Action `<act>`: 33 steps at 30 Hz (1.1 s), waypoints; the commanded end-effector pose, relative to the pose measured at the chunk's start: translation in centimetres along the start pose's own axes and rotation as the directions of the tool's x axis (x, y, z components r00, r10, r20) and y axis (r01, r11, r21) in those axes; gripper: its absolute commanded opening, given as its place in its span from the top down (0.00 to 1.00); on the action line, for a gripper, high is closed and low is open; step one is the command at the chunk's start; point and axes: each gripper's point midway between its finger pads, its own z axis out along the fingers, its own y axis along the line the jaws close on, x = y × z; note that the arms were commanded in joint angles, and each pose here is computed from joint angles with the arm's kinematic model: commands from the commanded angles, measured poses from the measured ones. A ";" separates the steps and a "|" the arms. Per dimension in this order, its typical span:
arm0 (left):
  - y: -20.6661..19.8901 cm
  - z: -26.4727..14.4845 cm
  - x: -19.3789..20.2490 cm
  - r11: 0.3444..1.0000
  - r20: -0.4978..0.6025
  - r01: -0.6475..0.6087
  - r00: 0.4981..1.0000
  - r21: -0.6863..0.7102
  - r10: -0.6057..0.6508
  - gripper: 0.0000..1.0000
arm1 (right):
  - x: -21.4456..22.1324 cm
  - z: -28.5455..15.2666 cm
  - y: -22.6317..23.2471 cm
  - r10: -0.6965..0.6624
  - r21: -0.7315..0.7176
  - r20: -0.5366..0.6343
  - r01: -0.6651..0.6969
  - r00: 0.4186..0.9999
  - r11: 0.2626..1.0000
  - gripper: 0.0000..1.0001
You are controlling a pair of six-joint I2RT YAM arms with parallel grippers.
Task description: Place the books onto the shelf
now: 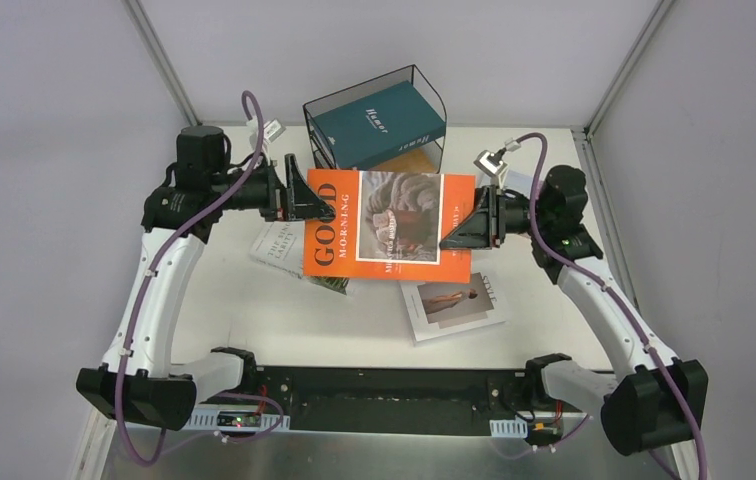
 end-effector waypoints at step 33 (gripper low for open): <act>0.0 -0.6 -8.4 0.914 0.441 0.238 0.817 0.330 -0.372 0.80 | -8.2 -6.0 -2.9 -0.049 0.242 0.762 -0.214 0.646 0.946 0.00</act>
